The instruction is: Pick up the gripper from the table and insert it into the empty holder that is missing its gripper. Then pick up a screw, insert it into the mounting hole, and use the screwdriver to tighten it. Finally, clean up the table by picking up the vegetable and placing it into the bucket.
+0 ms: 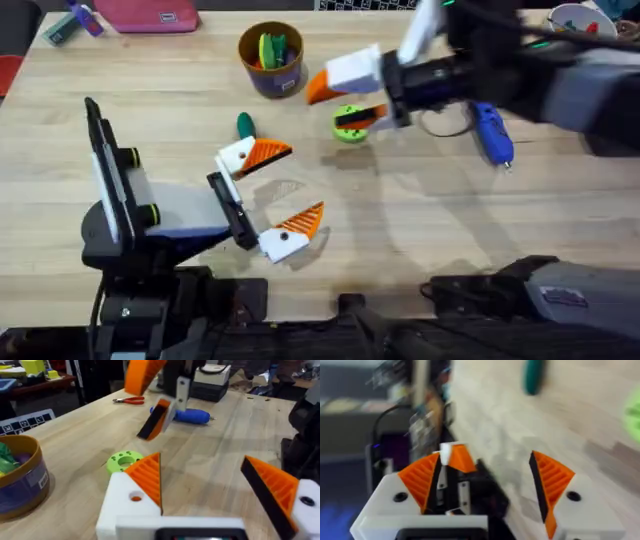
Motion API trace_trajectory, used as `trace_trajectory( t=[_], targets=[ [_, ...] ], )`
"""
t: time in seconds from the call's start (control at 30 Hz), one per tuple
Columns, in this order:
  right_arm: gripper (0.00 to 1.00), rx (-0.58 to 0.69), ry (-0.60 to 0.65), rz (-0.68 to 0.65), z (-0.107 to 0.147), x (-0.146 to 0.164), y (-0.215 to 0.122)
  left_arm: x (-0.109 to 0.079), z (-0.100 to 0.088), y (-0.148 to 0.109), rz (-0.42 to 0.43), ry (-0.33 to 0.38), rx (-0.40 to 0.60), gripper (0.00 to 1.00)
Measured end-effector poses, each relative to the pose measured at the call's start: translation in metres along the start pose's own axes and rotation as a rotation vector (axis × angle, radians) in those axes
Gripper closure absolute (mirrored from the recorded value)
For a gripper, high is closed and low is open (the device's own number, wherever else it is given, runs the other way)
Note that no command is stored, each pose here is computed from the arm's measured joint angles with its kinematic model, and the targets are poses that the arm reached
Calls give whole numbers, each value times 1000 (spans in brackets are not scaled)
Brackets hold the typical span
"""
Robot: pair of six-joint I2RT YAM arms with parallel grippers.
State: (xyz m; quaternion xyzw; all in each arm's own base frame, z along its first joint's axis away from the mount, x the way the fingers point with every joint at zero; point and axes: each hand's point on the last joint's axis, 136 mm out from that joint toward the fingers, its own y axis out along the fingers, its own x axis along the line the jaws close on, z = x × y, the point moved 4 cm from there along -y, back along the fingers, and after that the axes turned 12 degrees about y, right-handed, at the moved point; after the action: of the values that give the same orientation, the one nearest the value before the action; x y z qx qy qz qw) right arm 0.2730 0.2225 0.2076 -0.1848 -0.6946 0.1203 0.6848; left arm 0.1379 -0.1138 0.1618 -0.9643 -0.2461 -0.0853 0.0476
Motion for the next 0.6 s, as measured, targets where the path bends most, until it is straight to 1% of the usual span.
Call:
trace_trajectory(
  t=[0.07, 0.17, 0.27, 0.37, 0.47, 0.6],
  targets=[
    [31, -61, 6, 90, 1, -4, -18, 0, 0, 0, 0, 0, 0, 15],
    [32, -119, -3, 238, 5, -6, -40, 0, 0, 0, 0, 0, 0, 15],
    [35, -155, -33, 385, 6, -1, -60, 0, 0, 0, 0, 0, 0, 16],
    [44, -198, -87, 520, 1, 8, -76, 0, 0, 0, 0, 0, 0, 15],
    [74, -220, -137, 633, -6, 13, -82, 0, 0, 0, 0, 0, 0, 14],
    [102, -208, -175, 771, -16, 7, -74, 0, 0, 0, 0, 0, 0, 15]
  ],
)
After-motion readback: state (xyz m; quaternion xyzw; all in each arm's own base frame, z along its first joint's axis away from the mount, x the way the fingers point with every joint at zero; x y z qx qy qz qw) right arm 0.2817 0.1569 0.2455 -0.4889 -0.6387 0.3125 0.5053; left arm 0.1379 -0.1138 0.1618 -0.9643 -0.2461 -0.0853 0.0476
